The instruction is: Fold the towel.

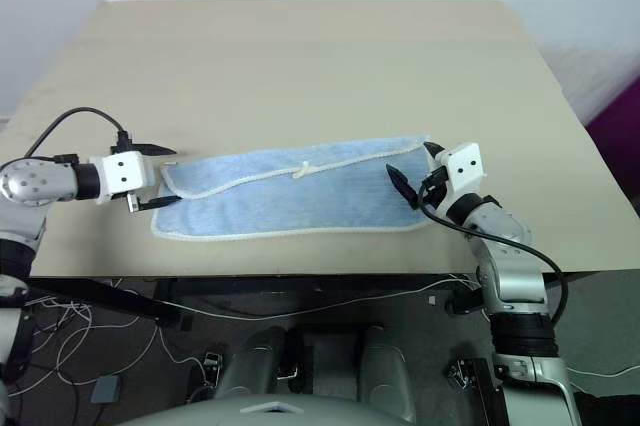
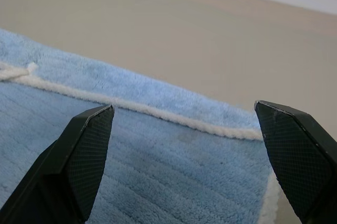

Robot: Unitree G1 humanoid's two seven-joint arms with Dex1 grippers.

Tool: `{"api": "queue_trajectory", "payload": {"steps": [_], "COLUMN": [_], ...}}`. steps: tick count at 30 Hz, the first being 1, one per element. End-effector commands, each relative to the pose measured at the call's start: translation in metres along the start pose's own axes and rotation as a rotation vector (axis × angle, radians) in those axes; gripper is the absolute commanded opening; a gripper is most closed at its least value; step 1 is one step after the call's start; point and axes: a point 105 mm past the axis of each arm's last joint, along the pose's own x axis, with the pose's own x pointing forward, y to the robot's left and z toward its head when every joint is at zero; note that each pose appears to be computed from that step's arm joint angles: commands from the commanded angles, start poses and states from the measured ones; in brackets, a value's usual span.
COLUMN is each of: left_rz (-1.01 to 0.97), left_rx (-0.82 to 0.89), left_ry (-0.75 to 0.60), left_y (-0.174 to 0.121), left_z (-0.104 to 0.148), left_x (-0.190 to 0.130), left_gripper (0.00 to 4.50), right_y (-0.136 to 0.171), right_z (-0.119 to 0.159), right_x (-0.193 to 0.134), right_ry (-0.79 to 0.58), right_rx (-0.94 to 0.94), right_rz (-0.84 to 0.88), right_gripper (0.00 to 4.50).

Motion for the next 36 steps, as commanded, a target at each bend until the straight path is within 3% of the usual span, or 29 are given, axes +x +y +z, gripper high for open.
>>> {"api": "queue_trajectory", "payload": {"steps": [1, 7, 8, 10, 15, 21, 25, 28, 36], "left_rz": [-0.001, -0.001, -0.005, -0.019, -0.033, -0.031, 0.01, 0.074, 0.128], "left_rx": [0.027, 0.038, 0.039, 0.023, -0.034, -0.102, -0.147, -0.225, -0.301], "left_ry": [-0.033, -0.038, -0.037, -0.044, -0.093, -0.092, -0.078, -0.139, -0.19], "left_y": [-0.001, -0.004, -0.006, -0.01, -0.017, -0.03, -0.03, -0.025, -0.027], "left_z": [0.007, 0.008, 0.007, 0.006, 0.008, 0.001, -0.004, 0.003, 0.01], "left_x": [0.011, 0.016, 0.016, 0.016, 0.012, 0.008, 0.009, 0.015, 0.013], "left_gripper": [4.46, 4.46, 4.3, 3.85, 2.11, 0.01, 0.01, 0.01, 0.01], "right_y": [-0.003, -0.003, -0.004, -0.004, -0.01, -0.019, -0.024, -0.034, -0.051], "right_z": [0.016, 0.016, 0.017, 0.018, 0.028, 0.031, 0.016, 0.008, -0.007], "right_x": [-0.003, -0.003, -0.002, -0.001, 0.005, 0.018, 0.026, 0.033, 0.051], "right_ry": [-0.05, -0.046, -0.046, -0.047, -0.061, 0.025, 0.112, 0.155, 0.199], "right_rx": [-0.02, -0.022, -0.023, -0.031, -0.093, -0.452, -0.787, -0.986, -1.208], "right_rz": [-0.012, -0.005, -0.004, 0.001, 0.012, 0.058, 0.124, 0.136, 0.109], "right_gripper": [4.5, 4.5, 4.5, 4.5, 4.5, 4.5, 4.5, 4.5, 4.5]}}
